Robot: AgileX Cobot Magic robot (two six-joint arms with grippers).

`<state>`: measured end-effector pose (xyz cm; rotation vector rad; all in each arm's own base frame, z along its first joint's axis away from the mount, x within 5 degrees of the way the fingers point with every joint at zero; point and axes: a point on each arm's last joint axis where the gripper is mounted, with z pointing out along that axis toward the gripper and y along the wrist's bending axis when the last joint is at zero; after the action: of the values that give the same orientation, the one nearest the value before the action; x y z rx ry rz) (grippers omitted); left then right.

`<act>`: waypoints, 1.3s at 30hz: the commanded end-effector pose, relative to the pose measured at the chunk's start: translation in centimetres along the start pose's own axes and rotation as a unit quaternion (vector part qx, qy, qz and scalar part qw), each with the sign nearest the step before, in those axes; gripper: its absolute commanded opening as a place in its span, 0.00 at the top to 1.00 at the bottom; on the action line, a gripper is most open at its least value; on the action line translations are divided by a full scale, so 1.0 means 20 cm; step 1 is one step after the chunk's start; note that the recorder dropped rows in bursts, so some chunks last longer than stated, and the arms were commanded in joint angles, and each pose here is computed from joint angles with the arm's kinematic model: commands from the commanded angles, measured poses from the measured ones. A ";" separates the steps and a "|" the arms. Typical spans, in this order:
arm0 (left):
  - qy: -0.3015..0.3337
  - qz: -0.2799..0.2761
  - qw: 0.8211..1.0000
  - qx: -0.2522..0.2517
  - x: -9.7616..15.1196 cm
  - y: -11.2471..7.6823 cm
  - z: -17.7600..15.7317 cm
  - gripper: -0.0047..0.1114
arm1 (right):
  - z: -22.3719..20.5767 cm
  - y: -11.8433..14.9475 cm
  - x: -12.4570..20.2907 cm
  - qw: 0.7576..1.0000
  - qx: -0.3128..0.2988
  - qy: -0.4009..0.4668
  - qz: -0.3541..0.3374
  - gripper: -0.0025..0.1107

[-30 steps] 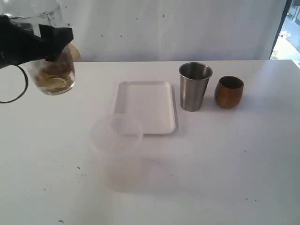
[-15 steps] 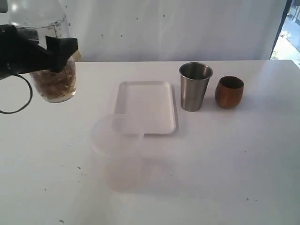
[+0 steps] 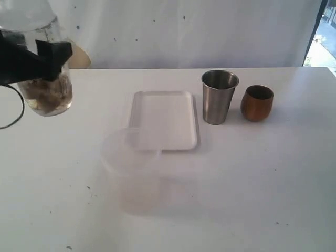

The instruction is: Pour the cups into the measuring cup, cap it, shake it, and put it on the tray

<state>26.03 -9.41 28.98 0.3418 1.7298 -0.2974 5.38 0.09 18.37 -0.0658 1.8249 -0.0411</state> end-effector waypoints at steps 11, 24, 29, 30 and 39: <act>-0.043 0.048 0.996 0.061 -0.05 -0.12 -0.02 0.96 | 0.00 0.00 0.00 1.000 0.001 -0.003 0.008 0.98; -0.034 0.011 0.999 0.004 -0.04 0.00 -0.01 0.96 | 0.00 0.00 0.00 1.000 0.001 -0.003 0.008 0.98; -0.028 0.188 0.978 0.086 -0.01 -0.12 -0.02 0.96 | 0.00 0.00 0.00 1.000 0.001 -0.003 0.008 0.98; -0.034 0.197 0.976 0.090 -0.02 -0.12 -0.02 0.96 | 0.00 0.00 0.00 1.000 0.001 -0.003 0.008 0.98; -0.016 0.286 0.950 0.124 0.11 -0.15 -0.02 0.96 | 0.00 0.00 0.00 1.000 0.001 -0.003 0.008 0.98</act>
<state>24.33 -11.47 26.99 0.9241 1.5732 -0.1098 5.38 0.09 18.37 -0.0570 1.8252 -0.0343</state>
